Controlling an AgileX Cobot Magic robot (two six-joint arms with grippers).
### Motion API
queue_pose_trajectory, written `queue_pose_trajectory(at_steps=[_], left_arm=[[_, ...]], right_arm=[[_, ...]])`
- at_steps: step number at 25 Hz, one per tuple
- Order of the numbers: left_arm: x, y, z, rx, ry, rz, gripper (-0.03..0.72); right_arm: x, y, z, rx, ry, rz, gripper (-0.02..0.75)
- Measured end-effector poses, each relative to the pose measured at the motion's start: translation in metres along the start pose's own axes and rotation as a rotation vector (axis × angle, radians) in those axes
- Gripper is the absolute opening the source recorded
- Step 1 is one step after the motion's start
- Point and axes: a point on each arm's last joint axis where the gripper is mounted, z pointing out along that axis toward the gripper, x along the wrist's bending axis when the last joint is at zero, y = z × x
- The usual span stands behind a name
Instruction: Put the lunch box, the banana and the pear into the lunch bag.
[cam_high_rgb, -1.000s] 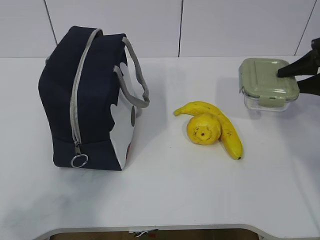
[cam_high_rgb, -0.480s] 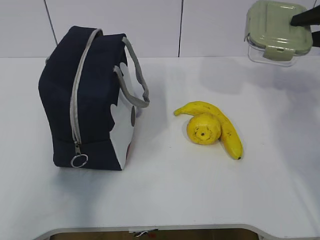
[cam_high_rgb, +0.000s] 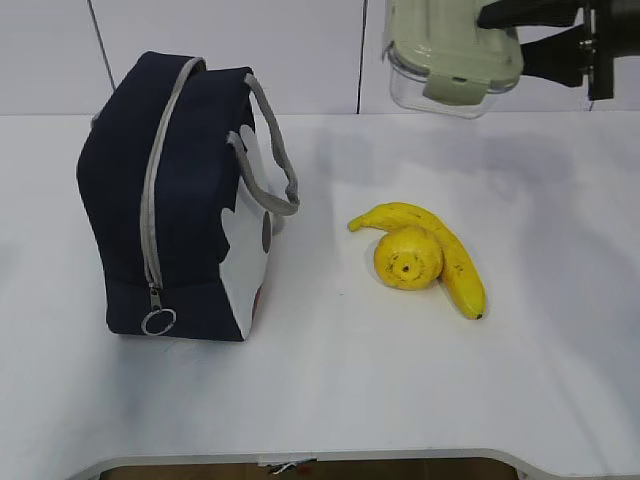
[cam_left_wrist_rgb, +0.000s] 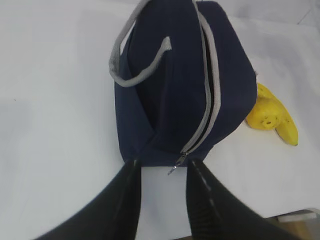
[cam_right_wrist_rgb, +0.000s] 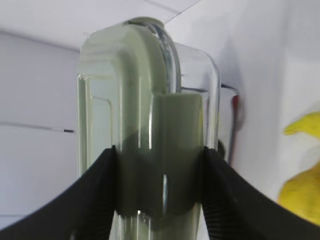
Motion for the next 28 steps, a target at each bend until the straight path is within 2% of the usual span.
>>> queue_pose_trajectory(at_steps=[3, 5, 10, 14, 16, 19, 28], left_arm=[[0.006, 0.006, 0.034, 0.108, -0.021, -0.035, 0.24], [0.009, 0.01, 0.053, 0.168, -0.044, -0.003, 0.24], [0.017, 0.026, 0.101, 0.299, -0.088, -0.017, 0.276], [0.016, 0.047, 0.121, 0.31, -0.125, -0.017, 0.363], [0.014, 0.061, 0.125, 0.285, -0.137, 0.003, 0.381], [0.014, 0.077, 0.136, 0.283, -0.149, 0.016, 0.387], [0.021, 0.099, 0.189, 0.425, -0.217, 0.011, 0.391]], right_arm=[[0.01, -0.006, 0.015, 0.032, 0.036, -0.006, 0.378], [0.017, -0.01, 0.024, 0.049, 0.062, -0.007, 0.378], [0.032, -0.022, 0.045, 0.099, 0.112, -0.014, 0.378], [0.041, -0.029, 0.056, 0.127, 0.142, -0.017, 0.378], [0.045, -0.032, 0.062, 0.131, 0.151, -0.017, 0.378], [0.049, -0.035, 0.07, 0.122, 0.142, -0.022, 0.378], [0.068, -0.048, 0.103, 0.057, 0.137, -0.013, 0.377]])
